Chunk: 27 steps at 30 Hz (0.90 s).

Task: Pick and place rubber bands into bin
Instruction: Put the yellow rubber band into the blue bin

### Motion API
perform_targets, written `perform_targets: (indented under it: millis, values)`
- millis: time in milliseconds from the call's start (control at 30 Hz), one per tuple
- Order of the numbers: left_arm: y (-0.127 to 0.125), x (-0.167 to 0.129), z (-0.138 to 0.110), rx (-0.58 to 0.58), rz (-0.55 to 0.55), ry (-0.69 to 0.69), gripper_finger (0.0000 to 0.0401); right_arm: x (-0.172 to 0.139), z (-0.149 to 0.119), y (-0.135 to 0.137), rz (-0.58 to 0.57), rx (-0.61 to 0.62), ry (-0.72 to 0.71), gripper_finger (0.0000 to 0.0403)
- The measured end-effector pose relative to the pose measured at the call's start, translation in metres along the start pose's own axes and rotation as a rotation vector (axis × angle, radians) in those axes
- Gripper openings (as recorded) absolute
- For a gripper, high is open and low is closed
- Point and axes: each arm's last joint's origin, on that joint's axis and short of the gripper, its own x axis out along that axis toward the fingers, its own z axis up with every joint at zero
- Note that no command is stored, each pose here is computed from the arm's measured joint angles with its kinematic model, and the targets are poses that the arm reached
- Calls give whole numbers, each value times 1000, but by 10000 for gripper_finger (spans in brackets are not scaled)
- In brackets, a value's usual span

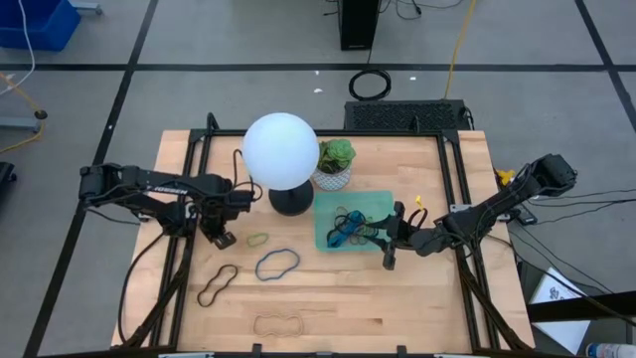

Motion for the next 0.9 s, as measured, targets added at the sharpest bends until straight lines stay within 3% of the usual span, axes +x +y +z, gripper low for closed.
perform_targets:
  millis: [367,767,900]
  values:
    - [-8,3,-7,66,-66,72,0,0,0,0,0,-15,0,142]
    - [-20,6,-16,110,-253,218,0,0,0,0,0,-16,0,142]
    - [-23,7,-18,94,-266,245,0,0,0,0,0,-16,0,142]
